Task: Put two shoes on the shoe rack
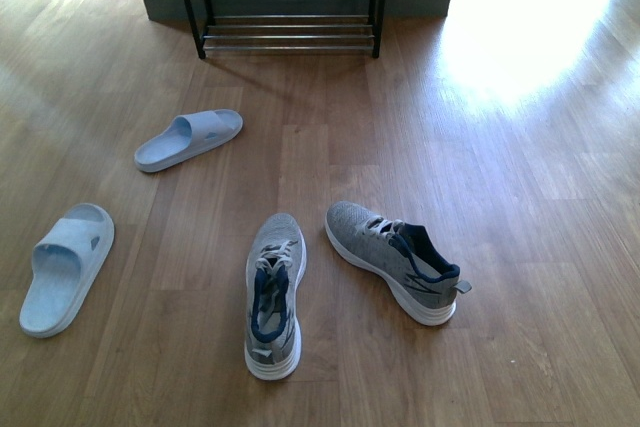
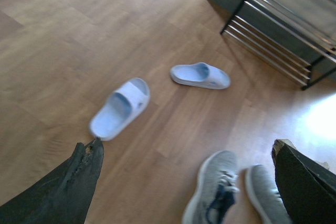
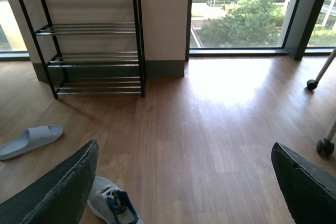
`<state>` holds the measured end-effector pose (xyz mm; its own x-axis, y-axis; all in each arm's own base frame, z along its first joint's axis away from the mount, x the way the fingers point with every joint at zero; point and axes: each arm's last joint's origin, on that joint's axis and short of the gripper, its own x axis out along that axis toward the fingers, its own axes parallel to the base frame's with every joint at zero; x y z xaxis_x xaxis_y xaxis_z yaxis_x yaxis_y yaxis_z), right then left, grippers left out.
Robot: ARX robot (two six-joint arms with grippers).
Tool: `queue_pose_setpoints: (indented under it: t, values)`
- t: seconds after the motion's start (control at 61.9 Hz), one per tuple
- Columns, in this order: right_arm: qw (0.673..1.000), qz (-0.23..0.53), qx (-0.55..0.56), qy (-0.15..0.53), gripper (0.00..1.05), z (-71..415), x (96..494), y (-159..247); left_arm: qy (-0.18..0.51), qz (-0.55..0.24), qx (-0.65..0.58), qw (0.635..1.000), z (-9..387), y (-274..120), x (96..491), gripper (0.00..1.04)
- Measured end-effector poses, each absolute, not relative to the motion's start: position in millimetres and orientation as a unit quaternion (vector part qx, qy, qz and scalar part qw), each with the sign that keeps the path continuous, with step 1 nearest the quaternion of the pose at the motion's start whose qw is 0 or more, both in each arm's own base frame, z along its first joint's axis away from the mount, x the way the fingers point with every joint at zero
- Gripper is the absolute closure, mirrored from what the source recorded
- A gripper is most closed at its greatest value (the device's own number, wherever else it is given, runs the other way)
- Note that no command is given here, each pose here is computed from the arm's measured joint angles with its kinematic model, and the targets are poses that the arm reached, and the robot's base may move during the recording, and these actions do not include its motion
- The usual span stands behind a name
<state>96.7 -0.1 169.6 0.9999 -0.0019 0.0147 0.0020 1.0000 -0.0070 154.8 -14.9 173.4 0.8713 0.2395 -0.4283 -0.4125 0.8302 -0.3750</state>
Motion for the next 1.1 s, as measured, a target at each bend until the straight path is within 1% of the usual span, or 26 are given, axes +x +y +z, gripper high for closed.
queue_pose_setpoints:
  t: [0.129, 0.21, 0.339, 0.436, 0.501, 0.63, 0.807, 0.969, 1.098]
  values:
    - [1.000, -0.001, -0.004, -0.007, 0.09, 170, 97, 0, 0.237, 0.152, -0.213, 0.936, 163, -30, 213, 0.09]
    - [1.000, 0.000, -0.004, -0.007, 0.09, 170, 97, 0, 0.320, 0.126, -0.166, 0.924, 126, -42, 259, 0.09]
    - [1.000, 0.000, -0.004, -0.007, 0.09, 170, 97, 0, 0.424, 0.103, -0.116, 0.892, 70, -54, 294, 0.09]
    - [1.000, 0.000, -0.004, -0.007, 0.09, 170, 97, 0, 0.480, 0.096, -0.091, 0.867, 30, -62, 313, 0.09]
    - [1.000, 0.000, -0.004, -0.007, 0.09, 170, 97, 0, 0.505, 0.082, -0.086, 0.855, 7, -68, 323, 0.09]
    - [1.000, 0.000, -0.004, -0.007, 0.09, 170, 97, 0, 0.534, 0.050, -0.068, 0.841, -30, -83, 341, 0.09]
    - [1.000, 0.000, -0.004, -0.007, 0.09, 170, 97, 0, 0.552, 0.015, -0.048, 0.833, -70, -94, 364, 0.09]
    - [1.000, 0.000, -0.004, -0.007, 0.09, 170, 97, 0, 0.556, -0.031, -0.050, 0.829, -97, -102, 376, 0.09]
    - [1.000, 0.000, -0.004, -0.007, 0.09, 170, 97, 0, 0.557, -0.049, -0.051, 0.827, -115, -108, 382, 0.09]
